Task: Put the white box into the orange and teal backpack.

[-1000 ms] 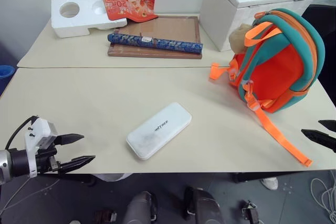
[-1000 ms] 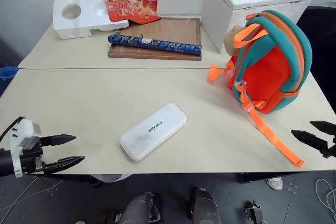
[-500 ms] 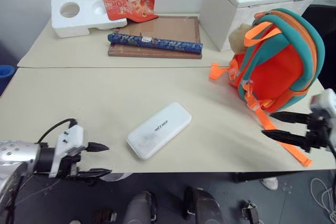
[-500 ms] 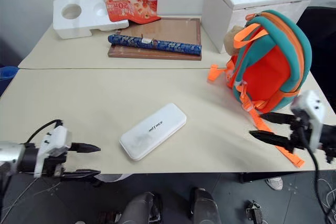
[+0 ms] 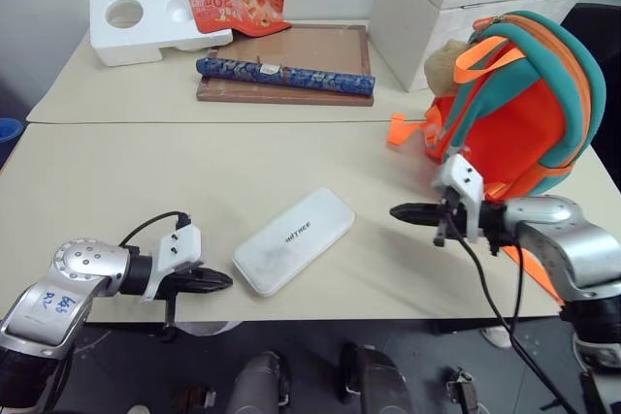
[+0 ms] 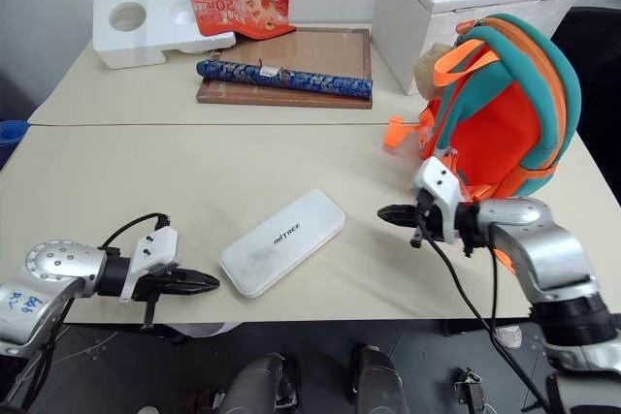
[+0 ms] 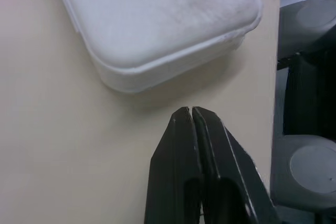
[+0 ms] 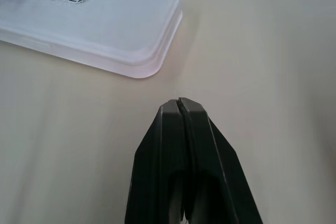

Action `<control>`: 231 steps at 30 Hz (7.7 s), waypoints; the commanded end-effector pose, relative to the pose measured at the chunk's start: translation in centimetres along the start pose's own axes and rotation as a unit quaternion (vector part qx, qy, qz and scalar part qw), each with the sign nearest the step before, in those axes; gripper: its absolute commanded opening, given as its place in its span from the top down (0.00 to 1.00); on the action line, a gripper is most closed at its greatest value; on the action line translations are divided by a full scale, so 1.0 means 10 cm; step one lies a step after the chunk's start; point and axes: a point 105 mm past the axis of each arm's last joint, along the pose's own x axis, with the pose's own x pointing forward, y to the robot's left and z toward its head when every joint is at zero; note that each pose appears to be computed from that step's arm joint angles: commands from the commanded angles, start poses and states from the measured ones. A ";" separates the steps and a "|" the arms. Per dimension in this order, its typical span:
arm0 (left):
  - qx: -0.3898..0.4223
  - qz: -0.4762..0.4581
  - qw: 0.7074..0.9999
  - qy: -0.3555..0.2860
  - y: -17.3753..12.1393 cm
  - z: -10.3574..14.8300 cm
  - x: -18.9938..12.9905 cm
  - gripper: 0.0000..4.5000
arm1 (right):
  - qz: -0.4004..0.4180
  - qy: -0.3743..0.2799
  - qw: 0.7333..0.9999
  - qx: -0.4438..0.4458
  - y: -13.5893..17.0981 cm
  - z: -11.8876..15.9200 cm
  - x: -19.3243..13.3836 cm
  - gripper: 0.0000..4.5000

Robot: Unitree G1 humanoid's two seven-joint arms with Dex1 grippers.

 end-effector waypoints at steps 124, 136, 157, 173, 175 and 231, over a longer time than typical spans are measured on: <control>-0.477 -0.138 0.852 -0.164 0.45 0.83 0.30 0.68 | -0.033 -0.003 0.999 -0.023 0.24 -0.14 0.07 1.00; -0.373 -0.150 0.840 -0.364 0.53 1.60 -0.17 0.69 | -0.303 -0.119 0.939 0.112 -0.41 0.15 -0.87 0.31; -0.335 -0.031 0.853 -0.400 0.72 1.64 -0.48 0.69 | -0.355 -0.277 0.872 0.191 -1.37 0.82 -0.26 0.37; -0.257 0.009 0.872 -0.416 0.89 1.79 -0.84 0.69 | 0.123 -0.199 0.971 0.047 0.27 1.18 -0.66 0.99; -0.243 0.000 0.871 -0.427 0.90 1.87 -0.89 0.69 | 0.156 -0.187 0.968 0.053 0.37 1.21 -0.82 0.99; 0.173 -0.089 0.952 -0.236 0.82 2.30 0.26 0.69 | 0.224 -0.136 0.960 0.102 0.64 1.13 -1.22 0.99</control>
